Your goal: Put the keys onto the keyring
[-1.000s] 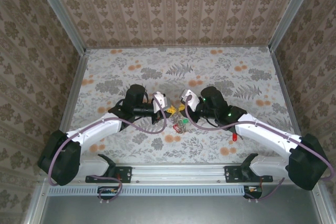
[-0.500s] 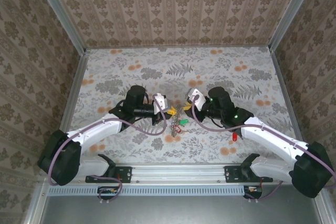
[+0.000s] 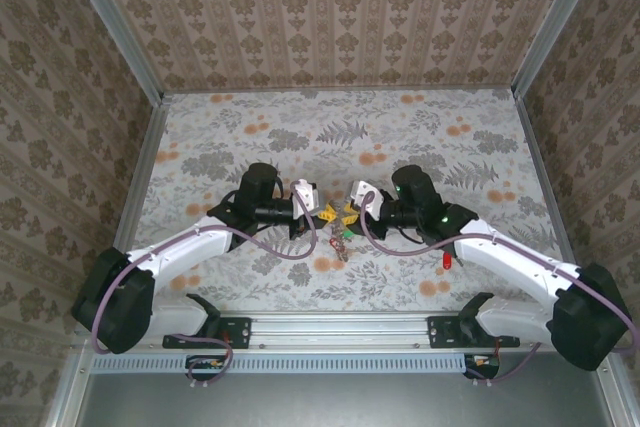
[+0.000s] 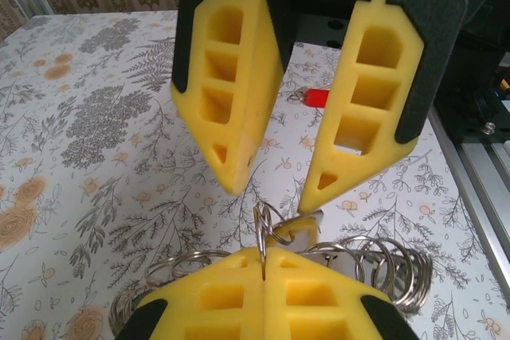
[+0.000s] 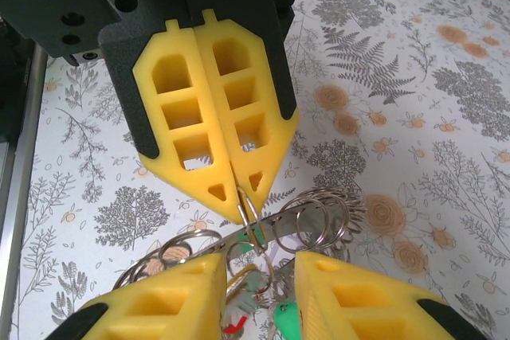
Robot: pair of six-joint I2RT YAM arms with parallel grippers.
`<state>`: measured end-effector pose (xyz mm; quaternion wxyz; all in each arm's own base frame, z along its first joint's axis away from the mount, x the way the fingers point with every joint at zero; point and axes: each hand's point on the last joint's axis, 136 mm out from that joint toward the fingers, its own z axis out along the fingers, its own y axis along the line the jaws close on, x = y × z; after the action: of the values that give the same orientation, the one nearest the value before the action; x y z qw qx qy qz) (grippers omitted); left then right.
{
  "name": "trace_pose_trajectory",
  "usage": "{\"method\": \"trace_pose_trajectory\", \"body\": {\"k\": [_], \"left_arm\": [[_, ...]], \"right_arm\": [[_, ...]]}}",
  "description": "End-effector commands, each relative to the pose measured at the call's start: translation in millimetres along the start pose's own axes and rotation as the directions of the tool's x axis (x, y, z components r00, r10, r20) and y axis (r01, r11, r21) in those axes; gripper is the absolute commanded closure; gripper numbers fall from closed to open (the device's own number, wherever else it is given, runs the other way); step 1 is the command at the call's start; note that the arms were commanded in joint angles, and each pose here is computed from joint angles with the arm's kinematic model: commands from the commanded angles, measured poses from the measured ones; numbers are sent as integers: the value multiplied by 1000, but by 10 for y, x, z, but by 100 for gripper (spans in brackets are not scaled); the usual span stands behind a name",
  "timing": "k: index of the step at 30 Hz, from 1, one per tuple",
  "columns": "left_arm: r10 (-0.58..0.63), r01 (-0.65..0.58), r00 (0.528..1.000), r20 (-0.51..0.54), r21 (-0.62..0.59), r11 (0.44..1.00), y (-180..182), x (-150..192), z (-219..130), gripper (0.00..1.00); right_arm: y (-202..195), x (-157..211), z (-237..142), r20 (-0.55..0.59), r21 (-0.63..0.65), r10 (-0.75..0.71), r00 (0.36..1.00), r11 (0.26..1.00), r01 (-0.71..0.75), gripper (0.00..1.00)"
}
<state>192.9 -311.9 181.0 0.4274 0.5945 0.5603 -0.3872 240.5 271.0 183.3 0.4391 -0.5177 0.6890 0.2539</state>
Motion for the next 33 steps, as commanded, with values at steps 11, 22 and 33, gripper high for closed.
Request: {"method": "trace_pose_trajectory", "body": {"k": [11, 22, 33], "left_arm": [[45, -47, 998, 33, 41, 998, -42, -121, 3, 100], [44, -46, 998, 48, 38, 998, -27, -145, 5, 100], [42, -42, 999, 2, 31, 999, -20, -60, -14, 93]], "right_arm": [[-20, -181, 49, 36, -40, -81, 996, 996, 82, 77], [-38, -39, 152, -11, -54, -78, 997, 996, 77, 83], [-51, -73, 117, -29, -63, -77, 997, 995, 75, 99]]}}
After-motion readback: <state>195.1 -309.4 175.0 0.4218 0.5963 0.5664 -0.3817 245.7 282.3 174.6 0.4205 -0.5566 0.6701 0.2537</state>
